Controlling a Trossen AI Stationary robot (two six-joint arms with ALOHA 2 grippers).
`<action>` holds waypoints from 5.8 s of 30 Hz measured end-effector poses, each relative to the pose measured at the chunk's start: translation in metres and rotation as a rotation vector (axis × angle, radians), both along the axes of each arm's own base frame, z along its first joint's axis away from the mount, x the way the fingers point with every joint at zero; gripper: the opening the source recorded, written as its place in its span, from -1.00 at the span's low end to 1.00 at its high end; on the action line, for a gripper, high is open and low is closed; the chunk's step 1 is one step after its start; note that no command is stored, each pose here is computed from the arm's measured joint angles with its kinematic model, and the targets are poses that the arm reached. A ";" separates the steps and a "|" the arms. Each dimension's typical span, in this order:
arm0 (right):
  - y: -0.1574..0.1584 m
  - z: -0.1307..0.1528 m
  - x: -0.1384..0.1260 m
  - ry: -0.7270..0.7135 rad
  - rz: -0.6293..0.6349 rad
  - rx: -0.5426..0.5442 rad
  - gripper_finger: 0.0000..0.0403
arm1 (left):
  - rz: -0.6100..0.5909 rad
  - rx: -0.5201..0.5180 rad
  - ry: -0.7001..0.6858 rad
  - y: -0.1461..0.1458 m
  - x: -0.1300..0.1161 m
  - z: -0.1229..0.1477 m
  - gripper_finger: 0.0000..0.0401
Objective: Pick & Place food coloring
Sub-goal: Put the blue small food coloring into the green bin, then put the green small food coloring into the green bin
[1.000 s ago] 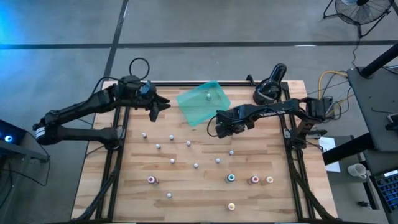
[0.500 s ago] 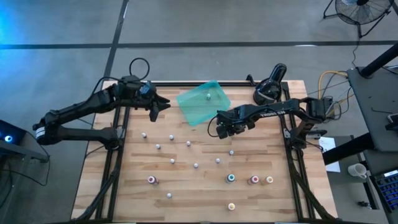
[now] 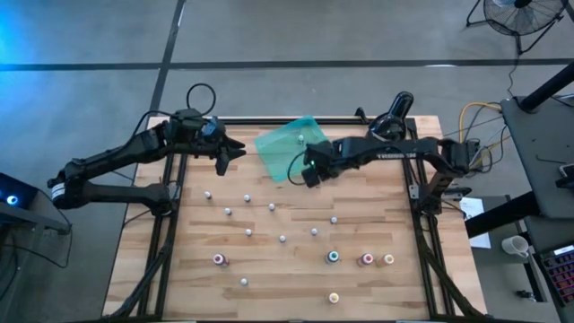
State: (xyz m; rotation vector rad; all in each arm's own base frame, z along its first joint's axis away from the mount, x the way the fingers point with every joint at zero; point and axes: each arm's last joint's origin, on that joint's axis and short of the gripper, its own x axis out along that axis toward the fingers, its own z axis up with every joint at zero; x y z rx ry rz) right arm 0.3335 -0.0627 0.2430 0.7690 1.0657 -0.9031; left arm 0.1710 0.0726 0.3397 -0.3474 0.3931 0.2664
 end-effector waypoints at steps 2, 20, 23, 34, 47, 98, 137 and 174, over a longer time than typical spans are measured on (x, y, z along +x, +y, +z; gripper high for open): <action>-0.010 0.017 0.002 -0.015 0.001 -0.029 -0.77 | 0.000 0.000 0.000 0.000 0.000 0.000 -0.47; -0.118 -0.023 0.044 0.099 0.043 0.038 -0.70 | 0.002 -0.010 0.015 -0.001 -0.001 -0.001 -0.47; -0.130 -0.035 0.050 0.131 0.044 0.055 -0.71 | 0.002 -0.012 0.023 -0.001 -0.002 -0.002 -0.47; -0.153 -0.050 0.053 0.140 0.025 0.103 -0.69 | 0.009 0.019 0.046 0.000 -0.003 -0.003 -0.47; -0.154 -0.065 0.049 0.144 0.029 0.135 -0.67 | 0.012 0.012 0.047 0.000 -0.003 -0.004 -0.47; -0.117 0.093 0.036 -0.110 0.079 -0.294 -0.06 | 0.064 0.144 0.096 0.003 -0.003 -0.004 -0.47; -0.061 0.097 0.054 -0.123 0.223 -0.274 -0.06 | 0.063 0.143 0.097 0.003 -0.003 -0.004 -0.47; 0.016 0.093 0.062 -0.088 0.323 -0.205 -0.06 | -0.025 -0.212 0.416 -0.024 -0.040 -0.026 -0.47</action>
